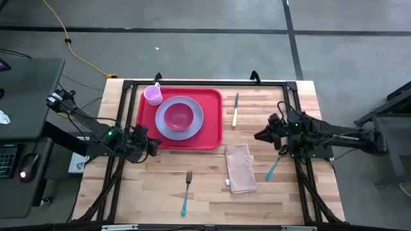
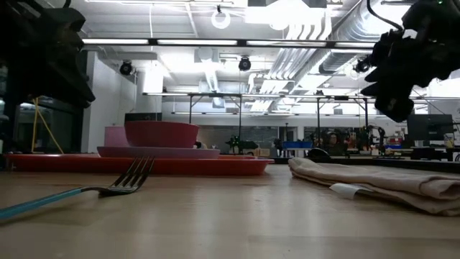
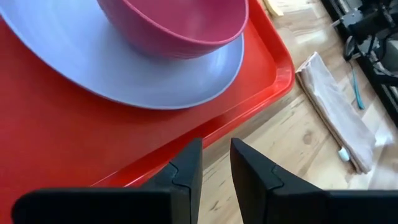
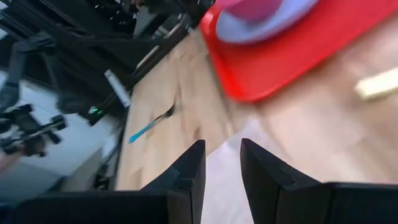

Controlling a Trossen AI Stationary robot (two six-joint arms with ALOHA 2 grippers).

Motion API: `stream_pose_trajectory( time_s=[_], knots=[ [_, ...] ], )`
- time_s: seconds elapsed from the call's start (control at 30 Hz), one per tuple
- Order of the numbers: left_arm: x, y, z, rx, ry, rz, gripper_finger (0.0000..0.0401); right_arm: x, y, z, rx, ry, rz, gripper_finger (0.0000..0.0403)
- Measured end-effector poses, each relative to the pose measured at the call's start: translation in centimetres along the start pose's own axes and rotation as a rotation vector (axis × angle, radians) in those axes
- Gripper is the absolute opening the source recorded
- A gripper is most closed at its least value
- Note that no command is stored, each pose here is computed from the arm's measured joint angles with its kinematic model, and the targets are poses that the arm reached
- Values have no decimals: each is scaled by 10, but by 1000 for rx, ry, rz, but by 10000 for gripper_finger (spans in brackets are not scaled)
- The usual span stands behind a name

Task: Set up tray
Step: Put the brown napkin on the red tray to the right of the purple plate

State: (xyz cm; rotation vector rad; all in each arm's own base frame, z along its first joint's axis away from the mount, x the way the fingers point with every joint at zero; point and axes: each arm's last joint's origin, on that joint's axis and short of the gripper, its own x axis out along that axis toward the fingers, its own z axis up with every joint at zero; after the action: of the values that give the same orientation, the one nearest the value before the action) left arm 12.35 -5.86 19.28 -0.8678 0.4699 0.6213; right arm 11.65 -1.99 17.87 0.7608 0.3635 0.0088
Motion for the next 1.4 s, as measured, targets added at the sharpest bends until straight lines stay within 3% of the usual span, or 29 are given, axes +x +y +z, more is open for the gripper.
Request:
stream_pose_trajectory(
  time_s=[0.27, 0.6, 1.4],
  knots=[
    [0, 1, 0, 10, 12, 12, 111, 9, 4, -10, 208, 131, 26, 82],
    [0, 4, -1, 26, 42, 30, 111, 27, 6, -31, 365, 355, -40, 145],
    [0, 7, -2, 41, 55, 57, 111, 74, 2, -68, 562, 436, -295, 153]
  ],
)
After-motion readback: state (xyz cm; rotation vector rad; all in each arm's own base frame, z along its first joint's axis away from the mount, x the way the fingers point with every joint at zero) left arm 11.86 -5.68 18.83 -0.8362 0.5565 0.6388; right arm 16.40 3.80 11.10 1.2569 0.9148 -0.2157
